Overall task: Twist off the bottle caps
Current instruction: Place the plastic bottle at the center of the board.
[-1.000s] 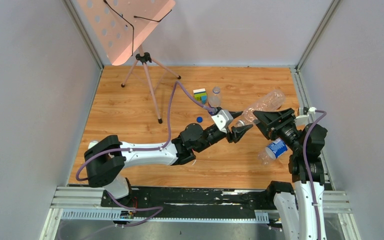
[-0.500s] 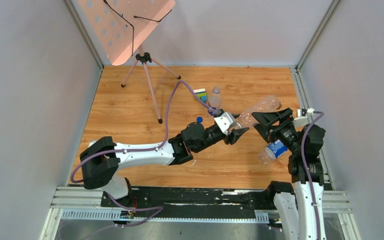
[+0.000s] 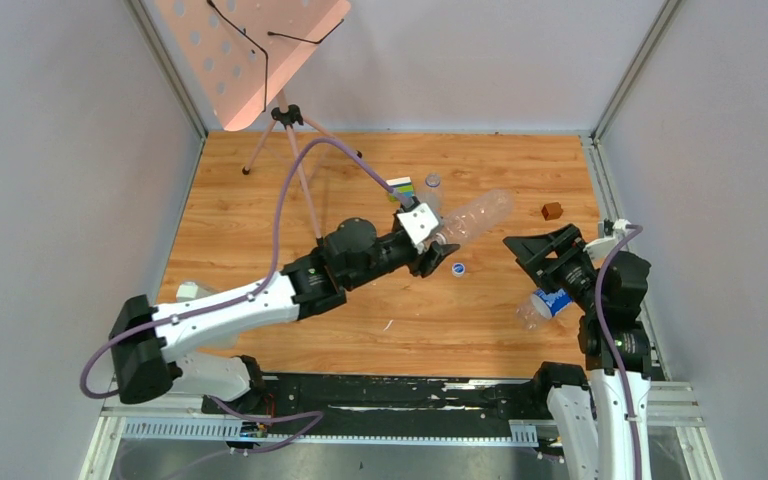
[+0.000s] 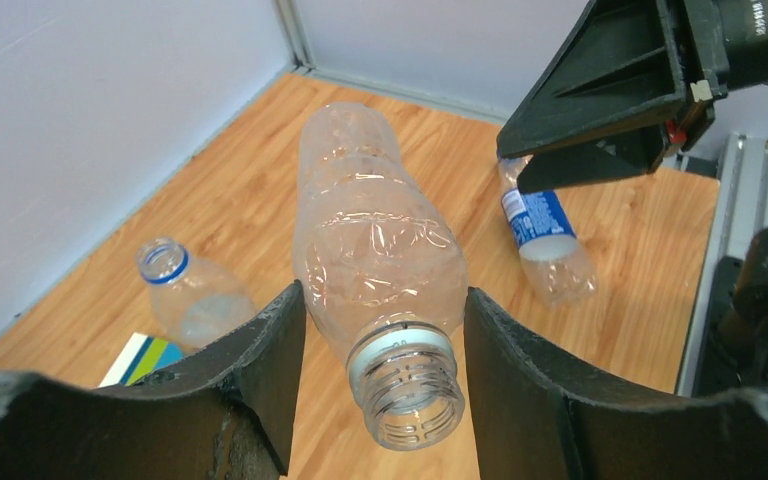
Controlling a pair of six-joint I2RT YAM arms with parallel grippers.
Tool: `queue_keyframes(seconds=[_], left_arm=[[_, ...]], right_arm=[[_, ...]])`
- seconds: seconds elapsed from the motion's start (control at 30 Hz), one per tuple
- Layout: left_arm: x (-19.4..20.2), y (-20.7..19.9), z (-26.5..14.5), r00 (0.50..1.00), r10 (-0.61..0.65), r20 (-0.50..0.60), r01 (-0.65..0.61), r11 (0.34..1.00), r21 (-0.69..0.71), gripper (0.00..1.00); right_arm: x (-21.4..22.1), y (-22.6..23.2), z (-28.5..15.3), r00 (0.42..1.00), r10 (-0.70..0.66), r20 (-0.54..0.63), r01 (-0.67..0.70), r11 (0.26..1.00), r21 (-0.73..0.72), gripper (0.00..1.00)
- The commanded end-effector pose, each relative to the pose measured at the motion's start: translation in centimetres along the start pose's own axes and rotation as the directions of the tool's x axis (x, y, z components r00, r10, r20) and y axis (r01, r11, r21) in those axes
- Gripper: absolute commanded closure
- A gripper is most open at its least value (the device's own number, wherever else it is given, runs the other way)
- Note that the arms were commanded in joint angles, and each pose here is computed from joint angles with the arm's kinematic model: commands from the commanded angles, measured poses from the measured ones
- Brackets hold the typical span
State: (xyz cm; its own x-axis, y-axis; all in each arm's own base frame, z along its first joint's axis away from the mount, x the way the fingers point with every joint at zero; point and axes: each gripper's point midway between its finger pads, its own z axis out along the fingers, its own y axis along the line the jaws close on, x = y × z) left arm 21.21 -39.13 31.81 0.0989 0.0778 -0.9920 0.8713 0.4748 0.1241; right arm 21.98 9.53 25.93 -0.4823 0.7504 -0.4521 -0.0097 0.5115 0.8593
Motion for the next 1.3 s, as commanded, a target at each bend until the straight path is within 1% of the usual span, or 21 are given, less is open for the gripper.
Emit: queue_keyframes(seconds=[0.0, 0.03, 0.07, 0.1, 0.17, 0.2, 0.27, 0.33, 0.37, 0.4, 0.43, 0.47, 0.5, 0.53, 0.6, 0.67, 0.8, 0.87, 1.0, 1.13, 1.27], left_arm=[[0.0, -0.1, -3.8, 0.989, 0.037, -0.14, -0.024, 0.996, 0.09, 1.0], [0.7, -0.1, -4.5, 0.981, 0.047, -0.189, -0.028, 0.994, 0.102, 1.0], [0.6, -0.1, -5.0, 0.978, 0.052, -0.2, -0.03, 0.993, 0.11, 1.0], [1.1, -0.2, -5.6, 0.969, 0.066, -0.239, -0.035, 0.991, 0.128, 1.0], [1.8, -0.3, -6.7, 0.95, 0.088, -0.299, -0.039, 0.985, 0.167, 1.0], [2.1, -0.9, -7.0, 0.942, 0.099, -0.321, -0.03, 0.977, 0.213, 1.0], [3.2, -1.5, -7.8, 0.909, 0.139, -0.392, -0.023, 0.958, 0.287, 1.0], [3.4, -1.7, -8.2, 0.881, 0.174, -0.439, -0.018, 0.941, 0.337, 1.0], [4.5, -2.0, -8.6, 0.854, 0.197, -0.481, -0.002, 0.927, 0.376, 1.0], [4.0, -2.0, -8.5, 0.855, 0.222, -0.469, -0.02, 0.917, 0.398, 1.0], [4.8, -2.5, -8.8, 0.835, 0.228, -0.5, 0.015, 0.9, 0.436, 1.0], [4.3, -2.5, -8.7, 0.839, 0.245, -0.487, 0.005, 0.89, 0.456, 1.0], [4.7, -2.9, -8.8, 0.828, 0.245, -0.504, 0.032, 0.877, 0.479, 1.0], [4.4, -3.0, -9.0, 0.827, 0.258, -0.5, 0.03, 0.867, 0.497, 1.0], [4.4, -3.5, -8.9, 0.825, 0.268, -0.498, 0.051, 0.841, 0.538, 1.0], [4.5, -4.0, -8.6, 0.822, 0.274, -0.499, 0.073, 0.819, 0.57, 1.0], [4.6, -4.8, -8.3, 0.821, 0.271, -0.503, 0.113, 0.786, 0.608, 1.0], [4.5, -5.1, -8.1, 0.827, 0.267, -0.494, 0.119, 0.776, 0.62, 1.0], [4.0, -5.4, -7.9, 0.841, 0.262, -0.473, 0.118, 0.765, 0.633, 1.0], [3.8, -5.5, -7.8, 0.847, 0.257, -0.466, 0.118, 0.763, 0.636, 1.0], [3.7, -5.8, -7.9, 0.852, 0.246, -0.462, 0.131, 0.755, 0.643, 1.0]], right_arm=[[-0.6, 0.9, -1.0, 0.991, -0.131, 0.04, 0.131, 0.991, -0.012, 0.25], [-0.8, 1.5, -1.2, 0.983, -0.177, 0.049, 0.179, 0.983, -0.04, 0.25], [-0.9, 2.2, -1.4, 0.972, -0.227, 0.06, 0.23, 0.971, -0.066, 0.24], [-1.2, 3.0, -1.7, 0.957, -0.281, 0.075, 0.288, 0.953, -0.093, 0.24], [-1.3, 5.0, -2.4, 0.907, -0.41, 0.098, 0.421, 0.891, -0.171, 0.24], [-1.2, 6.2, -2.8, 0.875, -0.471, 0.112, 0.484, 0.848, -0.214, 0.23], [-0.2, 7.7, -3.3, 0.784, -0.609, 0.117, 0.61, 0.723, -0.324, 0.22], [0.5, 8.6, -3.7, 0.709, -0.694, 0.121, 0.675, 0.621, -0.398, 0.22], [0.9, 8.8, -3.8, 0.673, -0.729, 0.121, 0.698, 0.573, -0.429, 0.23], [1.3, 8.8, -3.8, 0.644, -0.756, 0.119, 0.712, 0.535, -0.454, 0.23], [1.6, 8.6, -3.8, 0.612, -0.782, 0.121, 0.728, 0.497, -0.471, 0.23], [2.0, 8.4, -3.8, 0.58, -0.806, 0.121, 0.743, 0.461, -0.485, 0.23], [2.3, 8.3, -3.7, 0.551, -0.825, 0.122, 0.754, 0.43, -0.496, 0.23], [2.7, 8.3, -3.7, 0.54, -0.833, 0.119, 0.756, 0.417, -0.505, 0.23], [4.0, 8.4, -3.7, 0.491, -0.86, 0.135, 0.758, 0.346, -0.553, 0.23], [5.5, 8.1, -3.7, 0.468, -0.876, 0.116, 0.731, 0.31, -0.608, 0.24], [7.8, 7.2, -2.9, 0.437, -0.897, 0.063, 0.687, 0.288, -0.668, 0.25], [9.2, 7.2, -2.7, 0.42, -0.906, 0.054, 0.657, 0.262, -0.707, 0.25], [11.7, 7.3, -1.9, 0.386, -0.92, 0.059, 0.621, 0.212, -0.754, 0.24], [14.2, 7.3, -0.9, 0.336, -0.94, 0.058, 0.601, 0.167, -0.781, 0.24], [16.1, 7.4, 0.0, 0.309, -0.948, 0.083, 0.585, 0.121, -0.802, 0.24]])
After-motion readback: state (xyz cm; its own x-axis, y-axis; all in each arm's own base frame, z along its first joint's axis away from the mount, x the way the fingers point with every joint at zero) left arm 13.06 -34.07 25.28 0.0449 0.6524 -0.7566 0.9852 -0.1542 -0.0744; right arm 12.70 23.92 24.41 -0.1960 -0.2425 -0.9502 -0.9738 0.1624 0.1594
